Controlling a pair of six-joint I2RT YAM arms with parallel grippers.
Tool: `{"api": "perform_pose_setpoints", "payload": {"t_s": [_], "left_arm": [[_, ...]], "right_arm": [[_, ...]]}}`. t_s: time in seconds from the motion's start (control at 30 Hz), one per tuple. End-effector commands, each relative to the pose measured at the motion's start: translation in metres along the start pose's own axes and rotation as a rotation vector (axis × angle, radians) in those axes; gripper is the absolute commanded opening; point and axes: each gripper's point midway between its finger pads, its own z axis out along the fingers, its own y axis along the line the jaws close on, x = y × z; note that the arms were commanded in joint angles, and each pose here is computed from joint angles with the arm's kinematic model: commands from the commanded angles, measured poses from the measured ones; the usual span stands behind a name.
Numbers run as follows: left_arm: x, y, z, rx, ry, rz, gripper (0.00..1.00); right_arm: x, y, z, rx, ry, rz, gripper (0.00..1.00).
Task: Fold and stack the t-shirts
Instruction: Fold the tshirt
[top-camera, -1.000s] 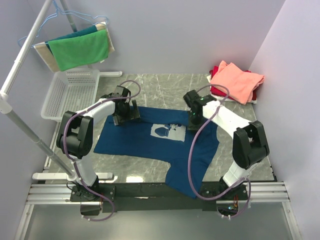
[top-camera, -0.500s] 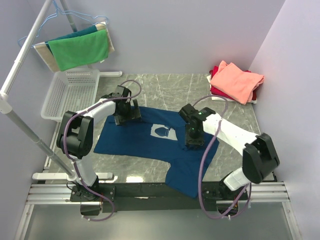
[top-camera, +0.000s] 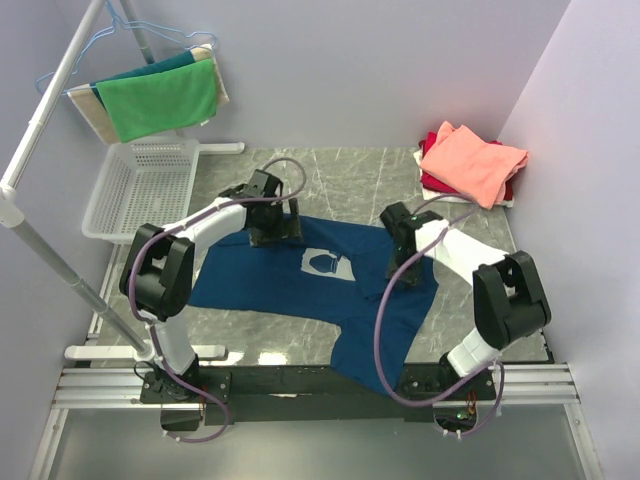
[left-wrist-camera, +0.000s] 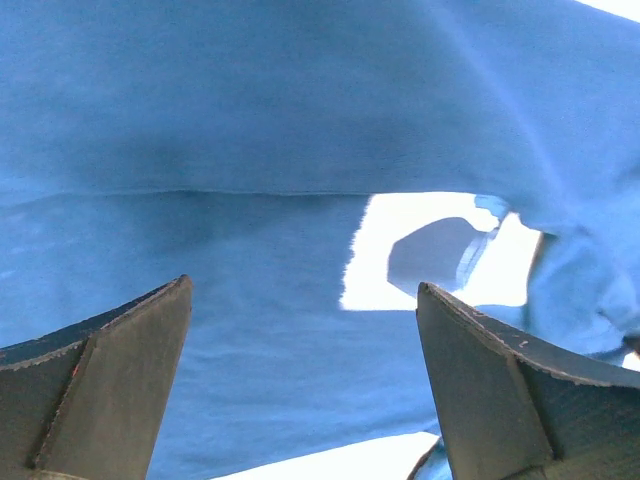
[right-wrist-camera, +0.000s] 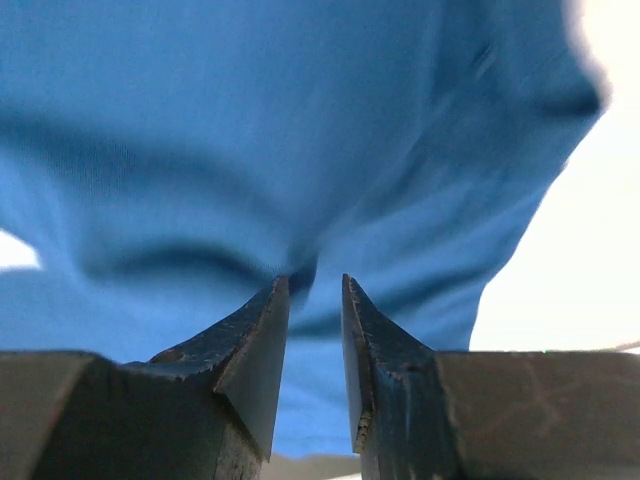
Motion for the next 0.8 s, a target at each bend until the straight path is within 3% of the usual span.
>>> {"api": "perform_pose_setpoints", "payload": {"t_s": [0.0, 0.4, 0.77], "left_arm": [[-0.015, -0.034, -0.014, 0.070, -0.064, 0.087, 0.99], [-0.017, 0.008, -0.002, -0.170, -0.099, 0.027, 1.00], [-0.005, 0.031, 0.006, -0.258, -0.064, 0.004, 0.99]], "right_arm": [[-0.065, -0.002, -0.004, -0.018, -0.123, 0.113, 0.35], [-0.148, -0.033, 0.025, 0.046, -0.145, 0.210, 0.35], [-0.177, -0.057, 0.045, 0.114, -0.152, 0.240, 0.35]]}}
